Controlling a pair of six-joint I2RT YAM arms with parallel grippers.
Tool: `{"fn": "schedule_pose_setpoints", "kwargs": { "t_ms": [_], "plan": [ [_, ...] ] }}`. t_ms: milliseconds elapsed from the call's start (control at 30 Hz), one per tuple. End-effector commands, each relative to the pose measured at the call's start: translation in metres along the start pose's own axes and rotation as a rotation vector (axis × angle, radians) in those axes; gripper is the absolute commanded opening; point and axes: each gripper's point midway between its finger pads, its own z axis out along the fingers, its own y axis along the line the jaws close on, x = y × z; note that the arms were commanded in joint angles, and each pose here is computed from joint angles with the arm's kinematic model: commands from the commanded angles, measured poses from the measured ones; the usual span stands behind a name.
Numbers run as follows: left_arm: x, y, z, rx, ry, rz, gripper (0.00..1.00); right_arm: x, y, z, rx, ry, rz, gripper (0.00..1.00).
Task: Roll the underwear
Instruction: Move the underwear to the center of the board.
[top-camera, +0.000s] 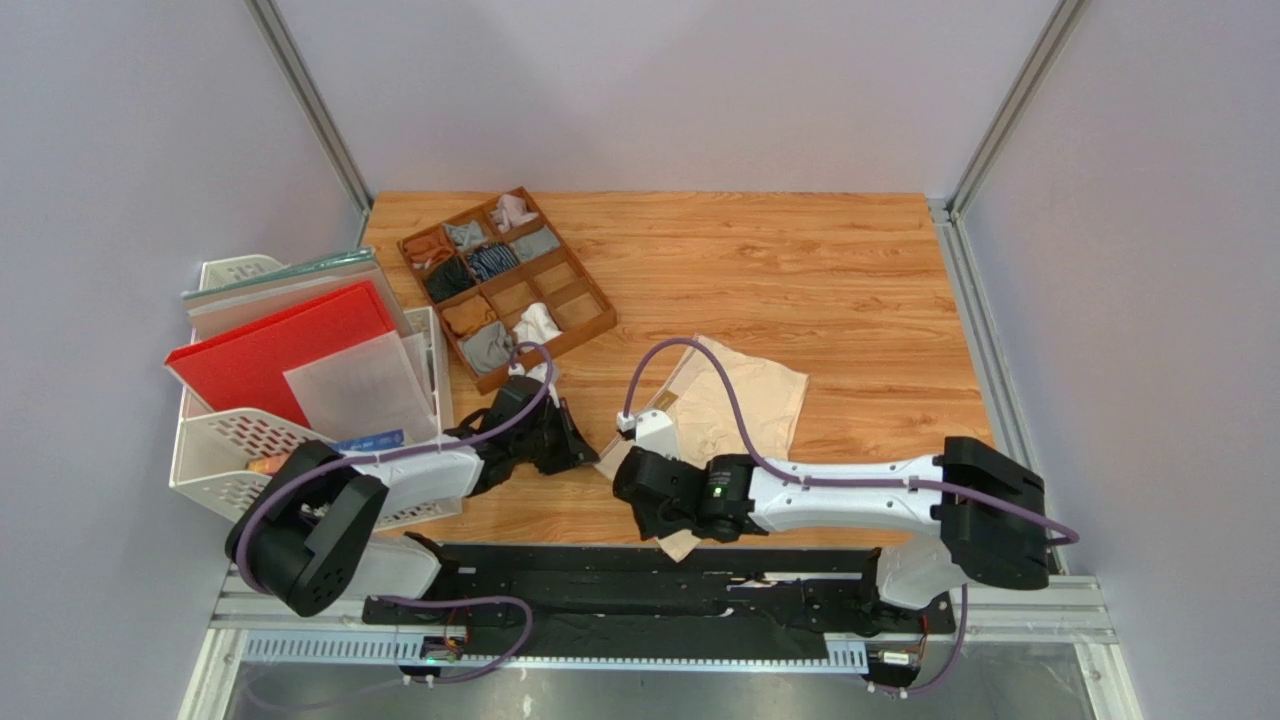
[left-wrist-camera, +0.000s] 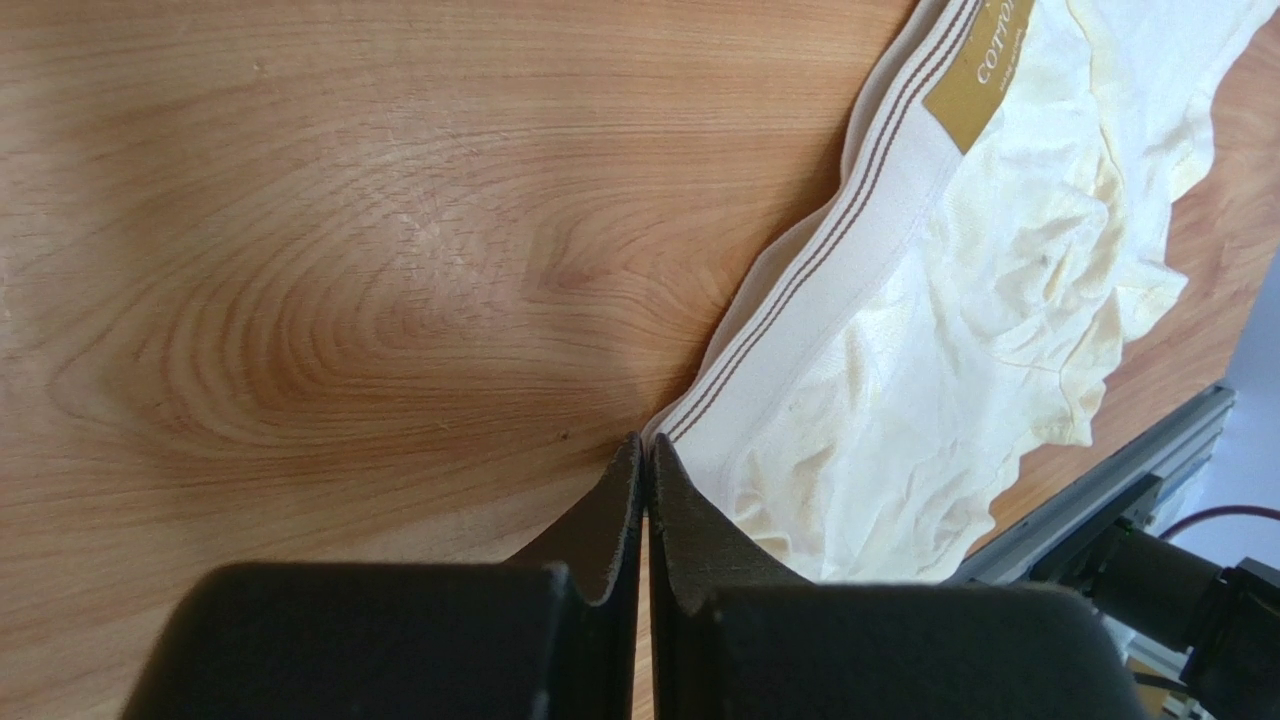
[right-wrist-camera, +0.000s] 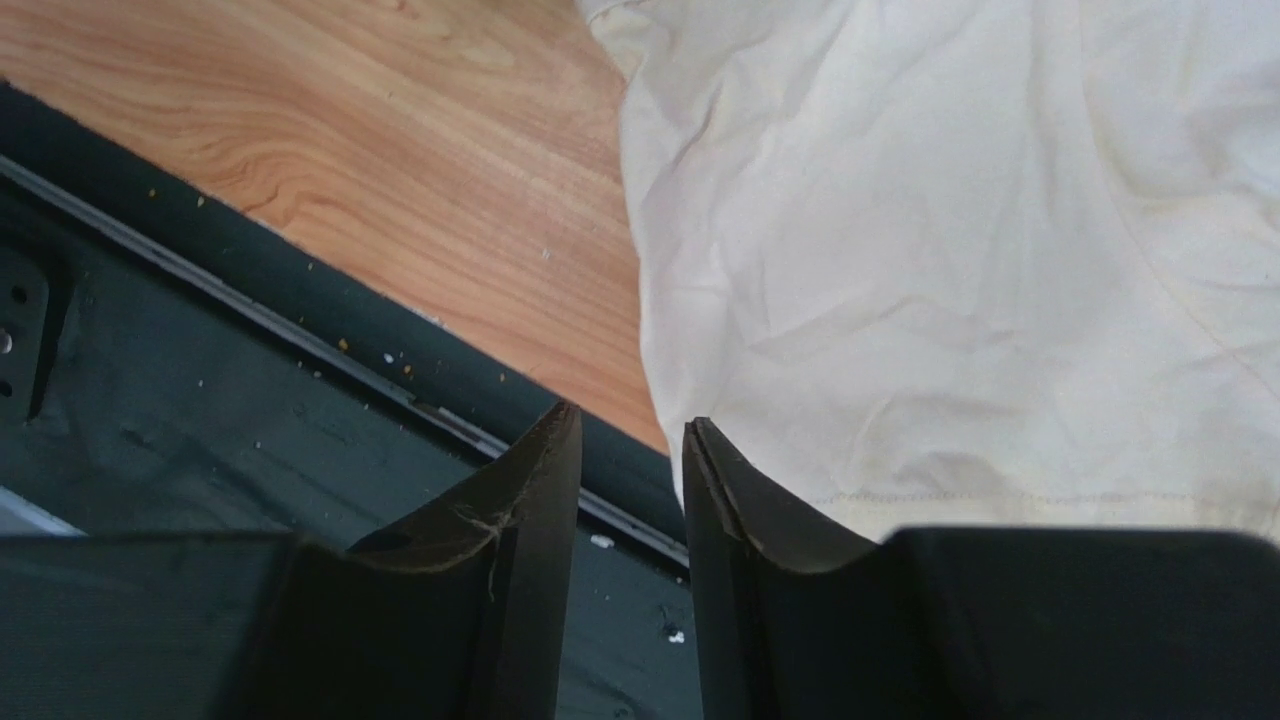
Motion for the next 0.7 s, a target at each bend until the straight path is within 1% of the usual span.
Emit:
{"fn": "schedule_pose_setpoints", "kwargs": {
  "t_ms": [0, 67, 167, 333, 400, 533, 667],
  "plan": [
    [-0.002, 0.011, -0.003, -0.075, 0.003, 0.04, 0.0, 0.014, 0.0, -0.013, 0.036, -0.01, -0.012, 0.38],
    [-0.003, 0.009, -0.002, -0.073, 0.005, 0.042, 0.0, 0.027, 0.0, -0.009, 0.061, 0.02, -0.04, 0.44],
    [-0.002, 0.008, -0.001, -0.068, 0.015, 0.041, 0.0, 0.037, -0.007, -0.003, 0.13, 0.029, -0.074, 0.45],
    [-0.001, 0.009, -0.001, -0.072, 0.019, 0.043, 0.0, 0.037, -0.019, 0.001, 0.234, 0.006, -0.107, 0.46],
    [-0.001, 0.01, -0.001, -0.073, 0.019, 0.044, 0.0, 0.038, -0.021, 0.001, 0.254, 0.008, -0.123, 0.46],
    [-0.001, 0.009, -0.001, -0.072, 0.022, 0.045, 0.0, 0.042, -0.017, 0.002, 0.259, 0.007, -0.148, 0.41],
    [-0.001, 0.01, -0.001, -0.08, 0.025, 0.049, 0.0, 0.043, -0.012, -0.004, 0.294, -0.002, -0.194, 0.4]
  ]
}}
